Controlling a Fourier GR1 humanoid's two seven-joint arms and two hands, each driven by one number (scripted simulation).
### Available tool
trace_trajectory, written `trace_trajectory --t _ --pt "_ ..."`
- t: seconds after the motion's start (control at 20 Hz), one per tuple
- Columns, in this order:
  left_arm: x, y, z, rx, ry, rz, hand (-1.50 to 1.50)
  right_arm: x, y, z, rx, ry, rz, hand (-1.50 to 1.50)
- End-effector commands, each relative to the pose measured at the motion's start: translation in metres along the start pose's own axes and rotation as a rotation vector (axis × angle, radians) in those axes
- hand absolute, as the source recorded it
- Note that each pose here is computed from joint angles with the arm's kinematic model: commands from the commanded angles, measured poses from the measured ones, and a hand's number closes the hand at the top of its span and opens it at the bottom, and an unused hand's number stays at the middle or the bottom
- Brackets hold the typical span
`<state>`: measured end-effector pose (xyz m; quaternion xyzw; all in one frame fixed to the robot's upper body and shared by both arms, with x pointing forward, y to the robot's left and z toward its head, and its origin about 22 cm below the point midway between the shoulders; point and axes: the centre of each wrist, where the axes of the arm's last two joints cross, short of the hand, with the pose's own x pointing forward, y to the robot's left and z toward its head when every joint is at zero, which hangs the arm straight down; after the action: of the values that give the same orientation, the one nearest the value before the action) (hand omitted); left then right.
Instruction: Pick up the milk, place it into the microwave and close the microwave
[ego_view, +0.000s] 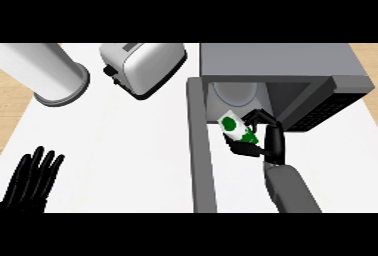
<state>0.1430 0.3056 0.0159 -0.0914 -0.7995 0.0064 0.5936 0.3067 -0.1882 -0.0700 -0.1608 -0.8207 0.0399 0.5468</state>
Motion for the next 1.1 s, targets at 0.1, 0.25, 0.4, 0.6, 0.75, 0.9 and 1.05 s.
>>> trace_trajectory --t 0.1,0.25,0.4,0.6,0.75,0.9,1.05 --pt "-0.006 -0.006 -0.005 -0.008 -0.013 0.006 -1.50 0.008 0.006 -0.054 -0.006 0.041 0.060 1.50" --pt "0.012 0.024 -0.006 0.000 -0.004 0.008 -1.50 0.014 -0.007 -0.076 0.023 0.072 0.161 1.50" --pt "-0.009 0.011 0.004 0.002 -0.023 -0.008 -1.50 0.009 -0.001 -0.089 0.019 0.061 0.238 1.50" --pt "-0.012 -0.004 -0.008 -0.036 0.016 0.016 -1.50 0.003 0.002 -0.095 0.006 0.091 0.363 1.50" --pt "-0.010 0.002 -0.018 -0.026 0.003 0.012 -1.50 0.011 -0.003 -0.117 -0.030 0.081 0.392 1.50" --pt "-0.014 -0.006 -0.019 -0.043 -0.016 0.020 -1.50 0.010 -0.023 -0.130 -0.060 0.106 0.442 1.50" --pt "-0.004 0.008 -0.023 -0.036 0.015 -0.040 -1.50 0.009 -0.035 -0.136 -0.090 0.100 0.556 1.50"
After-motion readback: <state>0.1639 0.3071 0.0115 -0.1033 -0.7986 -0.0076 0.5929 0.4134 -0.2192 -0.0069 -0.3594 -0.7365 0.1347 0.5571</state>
